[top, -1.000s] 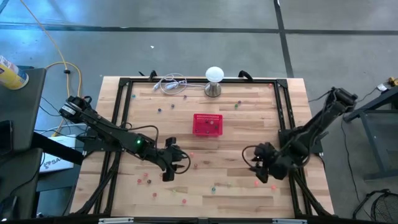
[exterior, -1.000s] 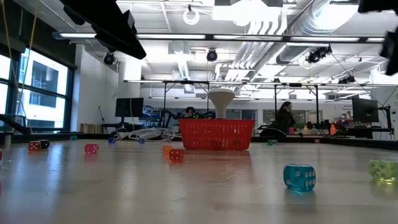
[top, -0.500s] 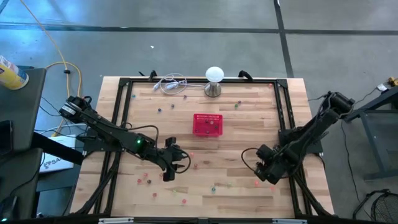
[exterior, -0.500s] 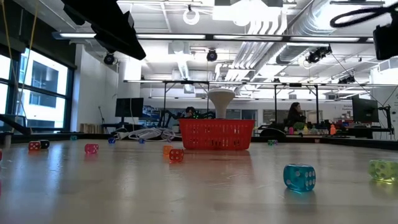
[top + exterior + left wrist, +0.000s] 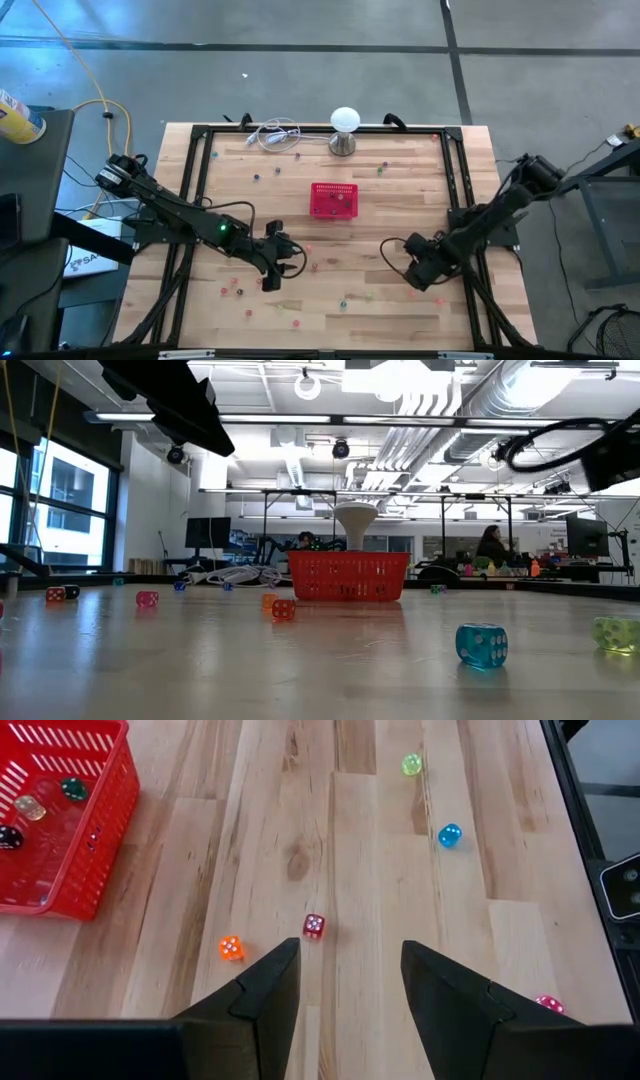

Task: Pick & Place Dice
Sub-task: Put the right black dice into the bin

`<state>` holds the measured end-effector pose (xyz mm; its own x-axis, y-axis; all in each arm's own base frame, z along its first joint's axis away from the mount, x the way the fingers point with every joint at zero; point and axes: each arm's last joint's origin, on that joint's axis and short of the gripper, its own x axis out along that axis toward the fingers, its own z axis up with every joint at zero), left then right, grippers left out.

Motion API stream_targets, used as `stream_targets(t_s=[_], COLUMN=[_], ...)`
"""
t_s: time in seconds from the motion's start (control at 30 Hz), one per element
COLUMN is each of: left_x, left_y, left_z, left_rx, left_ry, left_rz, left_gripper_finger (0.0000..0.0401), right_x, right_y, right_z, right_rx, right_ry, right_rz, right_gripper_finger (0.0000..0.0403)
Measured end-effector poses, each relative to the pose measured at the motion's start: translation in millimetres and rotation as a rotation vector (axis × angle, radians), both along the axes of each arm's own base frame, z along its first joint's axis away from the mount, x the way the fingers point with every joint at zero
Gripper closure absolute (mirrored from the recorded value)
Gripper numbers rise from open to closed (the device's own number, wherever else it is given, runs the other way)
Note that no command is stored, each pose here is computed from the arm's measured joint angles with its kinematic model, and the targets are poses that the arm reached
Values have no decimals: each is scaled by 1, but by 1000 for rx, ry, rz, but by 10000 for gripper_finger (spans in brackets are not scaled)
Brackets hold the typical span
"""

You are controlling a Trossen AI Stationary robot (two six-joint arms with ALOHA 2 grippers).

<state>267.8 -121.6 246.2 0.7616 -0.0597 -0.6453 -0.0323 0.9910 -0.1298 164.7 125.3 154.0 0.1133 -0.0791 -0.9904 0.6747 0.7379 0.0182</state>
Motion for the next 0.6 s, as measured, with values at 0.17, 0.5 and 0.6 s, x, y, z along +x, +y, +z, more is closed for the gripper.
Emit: stream_targets(t_s=[0.17,0.5,0.6], left_x=[0,0,0], left_y=[-1,-1,-1], left_z=[0,0,0], left_rx=[-6,-3,-3], left_ry=[0,0,0], left_rz=[4,1,0], left_gripper_finger=[232,232,232], right_x=[8,10,11], right_y=[-7,-9,-8], right_z=[-1,-1,-1], right_rx=[15,59,72], right_ry=[-7,17,7], right_rz=[-12,-22,-21], right_gripper_finger=[199,199,199])
